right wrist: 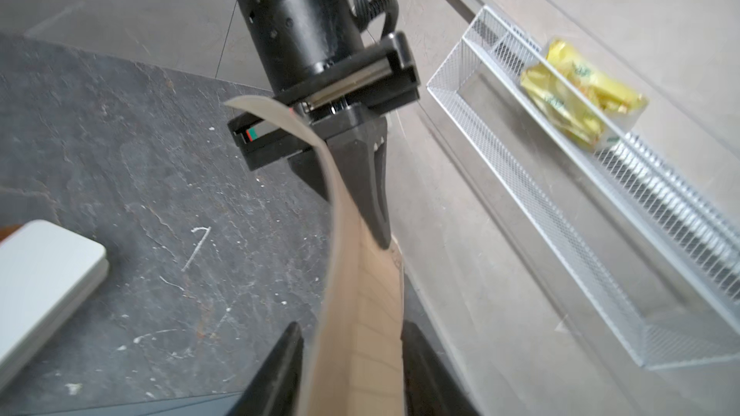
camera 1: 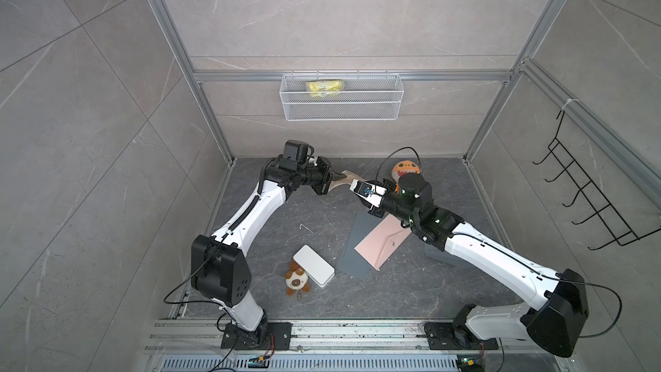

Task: Take the letter paper out of the envelope
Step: Unfold the letter paper.

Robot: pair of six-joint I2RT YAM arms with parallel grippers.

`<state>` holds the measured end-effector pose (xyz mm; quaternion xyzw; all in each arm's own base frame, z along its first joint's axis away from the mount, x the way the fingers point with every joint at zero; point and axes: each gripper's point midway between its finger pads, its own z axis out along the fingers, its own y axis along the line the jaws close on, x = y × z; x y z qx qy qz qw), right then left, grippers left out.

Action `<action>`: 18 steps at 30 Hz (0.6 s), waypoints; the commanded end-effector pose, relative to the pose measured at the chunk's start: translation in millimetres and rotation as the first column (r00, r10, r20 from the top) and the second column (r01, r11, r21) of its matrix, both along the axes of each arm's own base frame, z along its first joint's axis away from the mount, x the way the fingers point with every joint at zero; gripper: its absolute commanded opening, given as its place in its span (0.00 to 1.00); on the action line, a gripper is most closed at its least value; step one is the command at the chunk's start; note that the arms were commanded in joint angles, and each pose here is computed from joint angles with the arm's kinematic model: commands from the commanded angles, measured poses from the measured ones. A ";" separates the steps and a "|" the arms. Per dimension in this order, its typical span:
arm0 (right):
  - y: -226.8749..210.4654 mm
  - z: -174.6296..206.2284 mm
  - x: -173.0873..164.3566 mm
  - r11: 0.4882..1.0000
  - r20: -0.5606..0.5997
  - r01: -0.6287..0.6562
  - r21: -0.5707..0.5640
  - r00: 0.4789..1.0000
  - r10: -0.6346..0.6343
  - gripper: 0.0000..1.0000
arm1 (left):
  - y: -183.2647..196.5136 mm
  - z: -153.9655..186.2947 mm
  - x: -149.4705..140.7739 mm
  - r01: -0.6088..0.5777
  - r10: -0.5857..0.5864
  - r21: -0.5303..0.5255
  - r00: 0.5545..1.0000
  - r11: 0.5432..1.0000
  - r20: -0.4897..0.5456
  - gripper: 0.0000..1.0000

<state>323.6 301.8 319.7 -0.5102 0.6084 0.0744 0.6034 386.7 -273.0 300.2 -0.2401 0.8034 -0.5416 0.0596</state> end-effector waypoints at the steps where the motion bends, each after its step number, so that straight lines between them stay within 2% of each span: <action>1: -12.6 32.0 -21.6 0.978 -0.150 0.053 0.202 0.988 -0.023 0.58 | 12.2 55.1 4.9 -0.028 0.032 -0.022 0.969 0.999 0.243 0.00; 3: -23.9 44.8 -29.4 0.944 -0.268 0.129 0.303 0.962 -0.046 0.73 | 20.0 63.3 7.7 -0.048 0.035 0.029 0.938 0.998 0.346 0.00; 5: -33.0 50.6 -35.2 0.908 -0.408 0.207 0.365 0.912 -0.044 0.81 | 25.1 71.6 10.1 -0.067 0.041 0.045 0.896 0.997 0.442 0.00; 6: -36.9 54.1 -36.9 0.880 -0.492 0.254 0.401 0.870 -0.027 0.86 | 27.4 76.7 10.9 -0.077 0.045 0.045 0.868 0.996 0.495 0.00; 8: -43.4 58.7 -37.1 0.825 -0.643 0.330 0.459 0.764 0.052 0.87 | 31.3 81.9 11.3 -0.098 0.051 0.052 0.815 0.994 0.577 0.00; 10: -47.2 64.4 -34.8 0.778 -0.725 0.375 0.504 0.674 0.145 0.91 | 36.0 83.0 9.8 -0.115 0.044 0.073 0.775 0.991 0.630 0.00; 13: -49.8 71.0 -18.1 0.683 -0.802 0.463 0.565 0.502 0.323 0.92 | 38.5 87.2 4.8 -0.119 0.029 0.084 0.728 0.989 0.685 0.00; 16: -32.7 60.6 -1.3 0.642 -0.832 0.530 0.554 0.328 0.447 0.83 | 34.1 91.2 0.6 -0.085 0.020 0.056 0.704 0.995 0.710 0.00; 18: -22.4 55.0 7.3 0.608 -0.816 0.565 0.558 0.241 0.526 0.78 | 30.1 91.1 -1.6 -0.054 0.008 0.042 0.704 0.998 0.710 0.00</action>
